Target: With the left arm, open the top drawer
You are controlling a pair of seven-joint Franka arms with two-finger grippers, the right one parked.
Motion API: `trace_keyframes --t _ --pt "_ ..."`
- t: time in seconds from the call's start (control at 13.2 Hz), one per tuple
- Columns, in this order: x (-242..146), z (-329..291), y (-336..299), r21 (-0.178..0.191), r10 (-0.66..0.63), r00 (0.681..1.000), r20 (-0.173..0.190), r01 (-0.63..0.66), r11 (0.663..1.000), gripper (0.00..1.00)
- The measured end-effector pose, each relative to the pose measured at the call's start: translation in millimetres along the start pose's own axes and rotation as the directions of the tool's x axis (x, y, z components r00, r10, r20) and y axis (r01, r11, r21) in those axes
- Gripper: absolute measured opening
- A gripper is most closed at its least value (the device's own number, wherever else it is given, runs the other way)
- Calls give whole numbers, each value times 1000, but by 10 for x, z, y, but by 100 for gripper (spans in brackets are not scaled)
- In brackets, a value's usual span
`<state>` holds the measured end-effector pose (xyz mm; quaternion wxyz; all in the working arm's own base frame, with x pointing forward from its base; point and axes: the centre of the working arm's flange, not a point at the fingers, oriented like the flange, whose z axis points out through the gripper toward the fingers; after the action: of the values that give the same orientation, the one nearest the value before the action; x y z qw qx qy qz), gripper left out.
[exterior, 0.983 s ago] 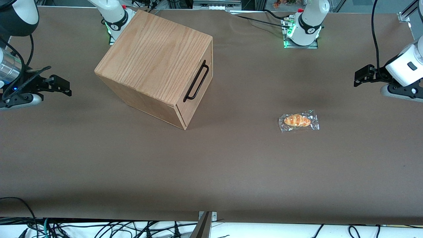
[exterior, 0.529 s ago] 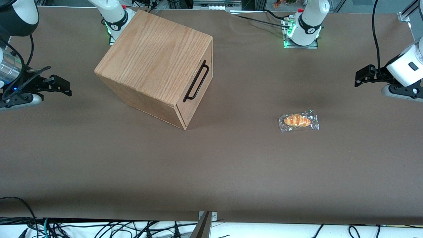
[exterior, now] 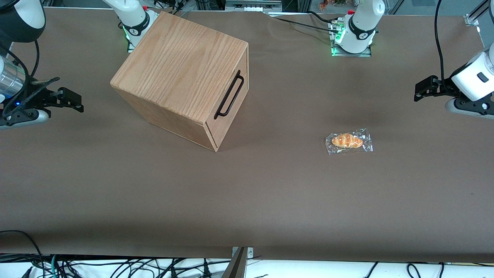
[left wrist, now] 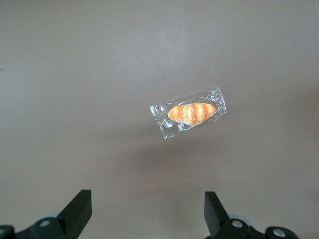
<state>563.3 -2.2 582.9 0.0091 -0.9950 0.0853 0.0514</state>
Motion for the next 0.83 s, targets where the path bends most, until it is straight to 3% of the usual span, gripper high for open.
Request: trace_keyframes --t 0.15,0.3,0.45,0.68,0.83 --pt "15 30 -1 -1 0 1000 6 0 1000 100" --pt "89 156 51 -40 8 1000 23 -7 999 100" --pt "229 369 263 -134 35 998 49 -28 991 100" --pt "467 736 965 -227 116 988 98 -91 970 100" --pt "590 973 1483 -355 161 980 120 -109 928 100"
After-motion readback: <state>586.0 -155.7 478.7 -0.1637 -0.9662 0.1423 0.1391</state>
